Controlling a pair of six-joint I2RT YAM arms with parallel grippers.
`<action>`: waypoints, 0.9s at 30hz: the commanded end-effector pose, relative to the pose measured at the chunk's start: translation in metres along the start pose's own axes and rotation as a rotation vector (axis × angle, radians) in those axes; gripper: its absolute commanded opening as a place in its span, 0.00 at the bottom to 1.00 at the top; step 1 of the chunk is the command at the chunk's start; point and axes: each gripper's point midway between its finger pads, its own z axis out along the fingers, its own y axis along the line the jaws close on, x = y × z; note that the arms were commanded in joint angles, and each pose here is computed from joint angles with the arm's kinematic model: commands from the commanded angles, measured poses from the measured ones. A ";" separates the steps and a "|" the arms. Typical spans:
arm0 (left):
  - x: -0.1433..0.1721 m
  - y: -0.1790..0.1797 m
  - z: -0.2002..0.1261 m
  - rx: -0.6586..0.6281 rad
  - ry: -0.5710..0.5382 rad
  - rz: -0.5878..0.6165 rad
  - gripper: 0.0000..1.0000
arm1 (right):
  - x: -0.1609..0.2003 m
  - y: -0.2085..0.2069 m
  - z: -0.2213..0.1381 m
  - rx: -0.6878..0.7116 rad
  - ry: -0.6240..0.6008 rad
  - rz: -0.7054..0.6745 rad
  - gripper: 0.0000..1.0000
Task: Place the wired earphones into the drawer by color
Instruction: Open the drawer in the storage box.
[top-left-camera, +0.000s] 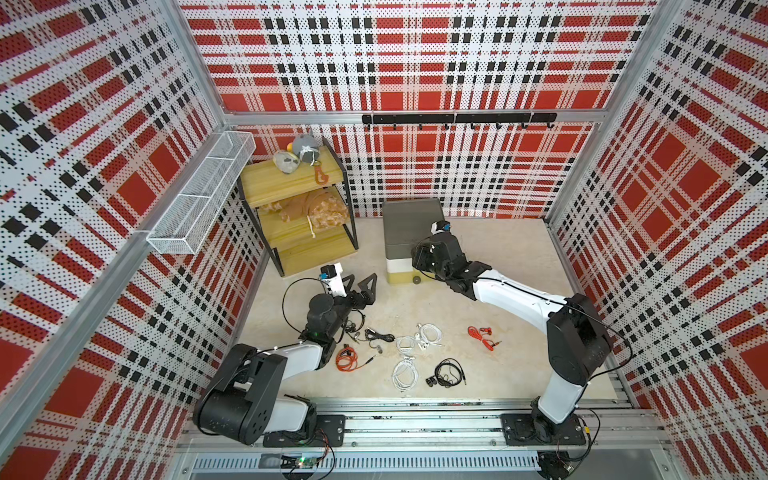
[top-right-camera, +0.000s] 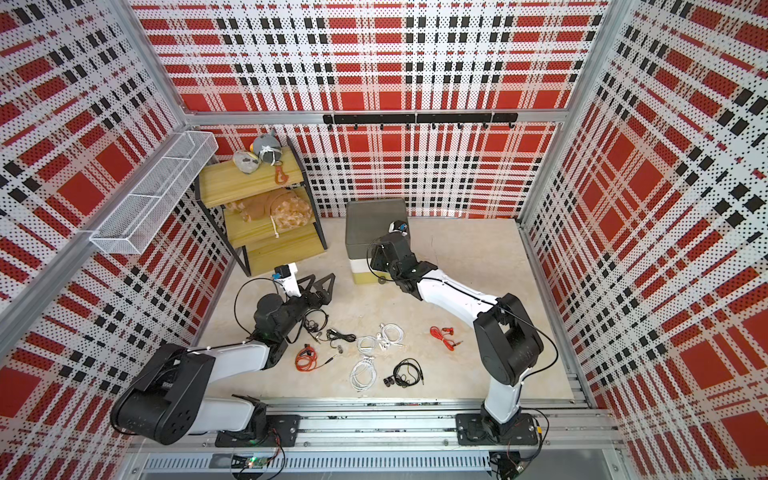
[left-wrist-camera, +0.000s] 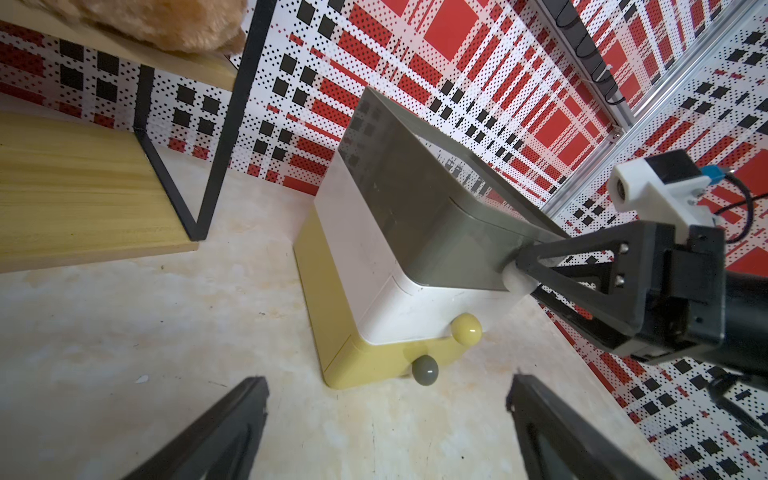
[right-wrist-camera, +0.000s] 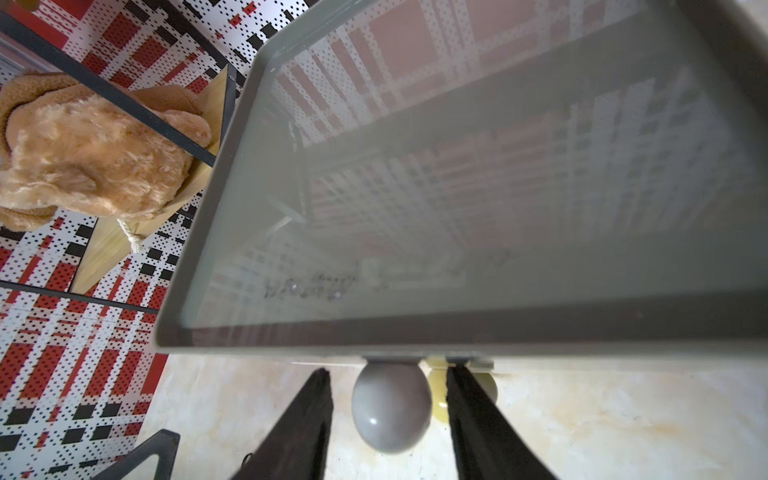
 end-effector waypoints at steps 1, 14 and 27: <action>-0.008 -0.010 0.003 0.036 -0.025 0.022 0.97 | 0.000 0.001 0.005 0.016 0.001 -0.007 0.48; -0.008 -0.011 0.003 0.038 -0.024 0.026 0.97 | 0.002 -0.012 0.002 0.074 -0.002 -0.037 0.36; -0.009 -0.015 0.002 0.049 -0.027 0.034 0.97 | 0.002 -0.035 -0.020 0.131 -0.003 -0.088 0.31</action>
